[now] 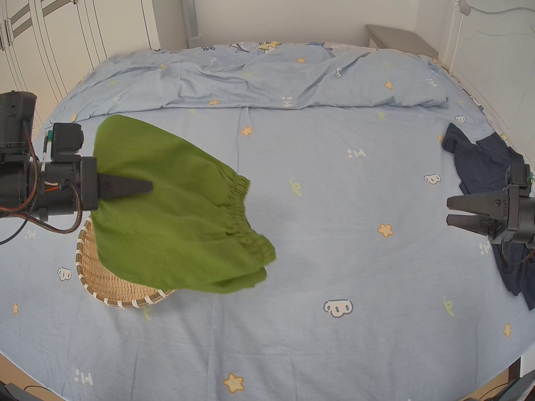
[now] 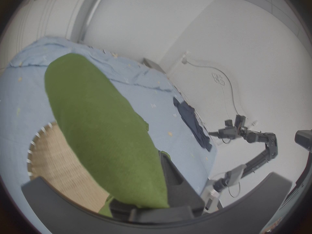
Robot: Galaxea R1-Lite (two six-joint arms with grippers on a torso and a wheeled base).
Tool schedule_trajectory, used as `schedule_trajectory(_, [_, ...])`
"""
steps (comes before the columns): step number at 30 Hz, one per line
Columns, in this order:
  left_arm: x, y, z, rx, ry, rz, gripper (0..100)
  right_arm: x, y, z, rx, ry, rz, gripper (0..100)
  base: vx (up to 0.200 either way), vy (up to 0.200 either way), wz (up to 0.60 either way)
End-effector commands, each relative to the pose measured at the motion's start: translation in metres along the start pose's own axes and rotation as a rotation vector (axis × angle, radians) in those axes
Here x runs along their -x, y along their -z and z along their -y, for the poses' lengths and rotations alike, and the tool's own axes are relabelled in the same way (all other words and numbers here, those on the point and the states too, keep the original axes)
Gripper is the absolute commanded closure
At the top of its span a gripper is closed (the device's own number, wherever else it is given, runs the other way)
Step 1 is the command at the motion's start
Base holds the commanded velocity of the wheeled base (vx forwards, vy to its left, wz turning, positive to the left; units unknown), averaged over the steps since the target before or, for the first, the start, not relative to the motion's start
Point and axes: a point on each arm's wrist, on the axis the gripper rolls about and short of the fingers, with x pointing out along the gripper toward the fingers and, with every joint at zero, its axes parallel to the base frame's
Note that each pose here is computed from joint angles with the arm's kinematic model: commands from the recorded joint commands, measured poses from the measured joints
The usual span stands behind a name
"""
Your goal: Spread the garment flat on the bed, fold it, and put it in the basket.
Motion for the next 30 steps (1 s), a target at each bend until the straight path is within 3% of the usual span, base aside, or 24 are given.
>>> schedule_trajectory(1, [0.015, -0.007, -0.045, 0.037, -0.152, 0.122, 100, 0.001, 0.000, -0.002, 0.006, -0.002, 0.004, 0, 0.000, 0.000, 0.00])
schedule_trajectory(6, [0.006, -0.004, -0.084, 0.096, -0.225, 0.119, 100, 0.001, 0.000, -0.002, 0.006, -0.004, 0.003, 0, 0.000, 0.000, 0.00])
schedule_trajectory(10, [-0.001, 0.018, -0.108, 0.179, -0.266, 0.054, 100, 0.003, 0.000, -0.003, 0.011, -0.005, 0.008, 0, 0.000, 0.000, 0.00])
schedule_trajectory(16, [0.002, 0.039, -0.117, 0.258, -0.306, 0.007, 100, 0.003, 0.001, -0.005, 0.014, -0.009, 0.008, 0, 0.000, 0.000, 0.00])
schedule_trajectory(19, [0.003, 0.050, -0.124, 0.339, -0.329, -0.044, 100, 0.002, 0.002, -0.005, 0.013, -0.017, -0.002, 0, 0.000, 0.000, 0.00])
schedule_trajectory(26, [-0.005, 0.047, -0.139, 0.443, -0.360, -0.144, 100, -0.002, 0.006, -0.007, 0.015, -0.029, -0.020, 0, 0.000, 0.000, 0.00])
schedule_trajectory(30, [-0.018, 0.049, -0.155, 0.490, -0.427, -0.216, 100, -0.002, 0.006, -0.007, 0.013, -0.030, -0.022, 0, 0.000, 0.000, 0.00])
